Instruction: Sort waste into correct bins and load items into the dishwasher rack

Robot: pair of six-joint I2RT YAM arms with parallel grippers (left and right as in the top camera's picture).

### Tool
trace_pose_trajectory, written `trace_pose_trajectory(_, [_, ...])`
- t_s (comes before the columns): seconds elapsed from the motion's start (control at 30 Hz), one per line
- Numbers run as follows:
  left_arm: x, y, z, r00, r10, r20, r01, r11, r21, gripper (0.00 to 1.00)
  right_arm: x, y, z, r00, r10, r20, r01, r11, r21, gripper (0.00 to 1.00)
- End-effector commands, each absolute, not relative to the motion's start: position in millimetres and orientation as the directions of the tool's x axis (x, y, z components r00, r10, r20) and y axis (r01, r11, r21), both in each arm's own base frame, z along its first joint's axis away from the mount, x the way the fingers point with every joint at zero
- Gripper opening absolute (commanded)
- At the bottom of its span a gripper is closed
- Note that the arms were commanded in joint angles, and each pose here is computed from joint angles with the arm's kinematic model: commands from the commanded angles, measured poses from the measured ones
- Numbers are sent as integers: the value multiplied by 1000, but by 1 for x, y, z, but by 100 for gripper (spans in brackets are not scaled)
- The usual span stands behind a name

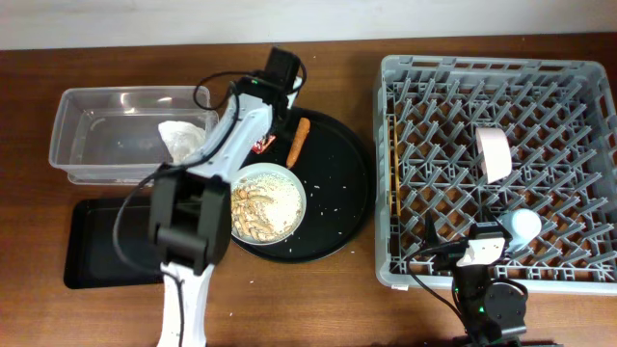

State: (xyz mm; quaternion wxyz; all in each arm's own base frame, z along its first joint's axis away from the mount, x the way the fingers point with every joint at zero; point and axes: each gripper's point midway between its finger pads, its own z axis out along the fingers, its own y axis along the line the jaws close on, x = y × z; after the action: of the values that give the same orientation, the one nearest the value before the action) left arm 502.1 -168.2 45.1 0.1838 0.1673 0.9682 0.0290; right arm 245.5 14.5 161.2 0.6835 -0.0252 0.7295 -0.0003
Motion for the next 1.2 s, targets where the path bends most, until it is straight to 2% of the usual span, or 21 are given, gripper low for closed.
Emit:
trace_pose_trajectory(0.0, [508,-153,18,-884,349,-311,313,936,160,52,246,12,158,-68,-37,-997,-25,999,-36,98])
trace_pose_trajectory(0.07, [508,-153,13,-886,349,-305,314,936,159,47,246,12,158,-68,-37,-997,-26,999,-35,98])
trace_pose_trajectory(0.2, [509,-155,13,-882,351,-314,317,936,156,13,246,12,158,-68,-37,-997,-26,999,-36,98])
trace_pose_trajectory(0.23, [508,-155,14,-883,352,-310,318,935,156,2,246,12,158,-68,-37,-997,-26,999,-36,98])
trace_pose_trajectory(0.33, [500,-151,39,-904,310,-295,278,950,143,0,246,12,158,-68,-37,-997,-26,999,-36,98])
trace_pose_trajectory(0.43, [490,-134,102,-924,197,-328,166,979,120,0,246,12,158,-68,-37,-997,-26,999,-36,98])
trace_pose_trajectory(0.53, [474,-79,169,-921,8,-390,-39,993,113,0,246,12,158,-68,-37,-997,-26,999,-36,98])
trace_pose_trajectory(0.63, [469,-36,177,-920,-90,-382,-141,984,109,0,246,12,158,-68,-37,-997,-26,999,-36,98])
trace_pose_trajectory(0.7, [463,-1,166,-922,-177,-344,-229,967,115,1,246,12,158,-68,-37,-997,-26,999,-36,98])
trace_pose_trajectory(0.73, [463,11,159,-913,-227,-338,-277,955,107,9,246,12,158,-68,-37,-997,-26,999,-35,98])
trace_pose_trajectory(0.8, [474,32,147,-889,-275,-366,-326,941,86,44,246,12,158,-68,-37,-997,-26,999,-36,98])
trace_pose_trajectory(0.83, [478,36,142,-896,-253,-365,-296,953,65,54,246,12,158,-68,-37,-997,-26,999,-36,98])
trace_pose_trajectory(0.93, [468,10,156,-927,-172,-332,-169,985,-40,56,246,12,158,-68,-37,-997,-25,999,-36,98])
trace_pose_trajectory(1.07, [450,-59,180,-943,-66,-326,-23,991,-135,55,246,12,158,-68,-37,-997,-26,999,-36,98])
trace_pose_trajectory(1.17, [438,-126,163,-944,87,-318,127,986,-105,49,246,12,158,-68,-37,-997,-26,999,-36,98])
